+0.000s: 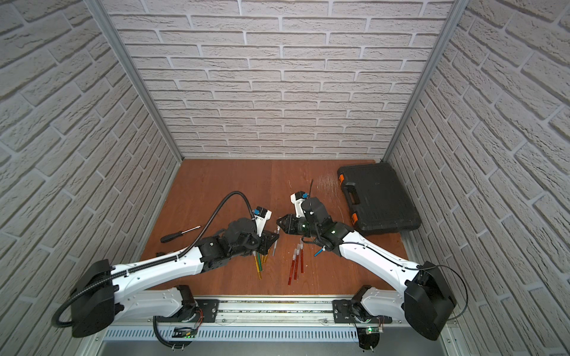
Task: Remove protective caps from carving knives
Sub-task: Remove the protective sleeve from the carving knife.
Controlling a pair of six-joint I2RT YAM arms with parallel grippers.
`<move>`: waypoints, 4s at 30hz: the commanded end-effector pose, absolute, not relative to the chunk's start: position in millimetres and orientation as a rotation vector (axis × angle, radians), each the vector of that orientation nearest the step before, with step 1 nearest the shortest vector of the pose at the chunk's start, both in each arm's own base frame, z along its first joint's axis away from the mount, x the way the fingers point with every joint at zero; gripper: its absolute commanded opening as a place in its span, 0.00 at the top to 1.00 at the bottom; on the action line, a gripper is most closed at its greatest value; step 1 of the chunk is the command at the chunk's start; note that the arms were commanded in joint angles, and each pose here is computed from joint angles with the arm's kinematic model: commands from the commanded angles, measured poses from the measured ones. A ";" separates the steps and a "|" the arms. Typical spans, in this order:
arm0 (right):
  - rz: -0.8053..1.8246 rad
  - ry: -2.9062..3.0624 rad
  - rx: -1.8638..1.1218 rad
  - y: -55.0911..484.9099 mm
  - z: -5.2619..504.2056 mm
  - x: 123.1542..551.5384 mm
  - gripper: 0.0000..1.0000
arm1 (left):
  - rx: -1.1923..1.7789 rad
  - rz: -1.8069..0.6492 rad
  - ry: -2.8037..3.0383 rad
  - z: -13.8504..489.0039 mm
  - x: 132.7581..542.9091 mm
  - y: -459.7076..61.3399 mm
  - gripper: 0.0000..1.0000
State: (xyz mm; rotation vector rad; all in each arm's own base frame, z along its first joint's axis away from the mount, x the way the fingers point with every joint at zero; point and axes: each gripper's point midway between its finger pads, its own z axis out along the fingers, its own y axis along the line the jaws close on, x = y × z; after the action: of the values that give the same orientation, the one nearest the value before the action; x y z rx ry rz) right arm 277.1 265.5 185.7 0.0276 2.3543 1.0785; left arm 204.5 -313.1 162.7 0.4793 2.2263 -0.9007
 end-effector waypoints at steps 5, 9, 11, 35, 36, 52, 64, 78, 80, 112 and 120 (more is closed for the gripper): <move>1.112 2.287 0.012 269.1 203.3 284.6 0.84 | 0.489 -0.956 2.162 178.8 204.2 -319.3 0.91; 1.108 2.286 0.009 268.4 202.6 284.1 0.89 | 0.485 -0.955 2.168 176.7 204.1 -318.9 0.90; 1.106 2.284 0.005 268.1 203.2 284.1 0.90 | 0.481 -0.954 2.170 175.9 204.4 -319.0 0.86; 1.107 2.262 -0.019 264.6 212.9 279.6 0.92 | 0.480 -0.944 2.206 167.9 206.2 -322.5 0.88; 1.105 2.261 -0.020 264.2 212.5 279.4 0.92 | 0.481 -0.943 2.208 167.2 206.0 -322.6 0.90; 1.022 2.207 -0.045 254.2 219.7 284.4 0.93 | 0.410 -0.974 2.267 158.3 206.3 -326.1 0.96; 1.004 2.171 -0.008 245.2 235.1 293.9 0.94 | 0.452 -0.997 2.249 157.1 204.7 -332.3 0.97; 1.055 2.155 0.031 238.0 243.9 304.9 0.94 | 0.457 -0.986 2.244 155.7 206.6 -332.6 0.97; 1.054 2.154 0.036 236.5 244.0 305.2 0.94 | 0.454 -0.990 2.241 156.2 207.0 -333.3 0.97; 0.988 2.113 0.087 207.7 265.1 309.2 0.94 | 0.506 -1.020 2.228 152.1 196.7 -344.1 0.99; 0.983 2.092 0.115 200.0 271.4 313.4 0.94 | 0.530 -0.974 2.239 147.1 192.2 -344.3 0.99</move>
State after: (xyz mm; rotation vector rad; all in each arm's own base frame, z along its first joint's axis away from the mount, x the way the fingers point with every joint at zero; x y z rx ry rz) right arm 283.6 221.4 212.3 0.0518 2.3235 1.0290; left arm 203.1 -353.0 179.2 0.4821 2.1236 -1.0631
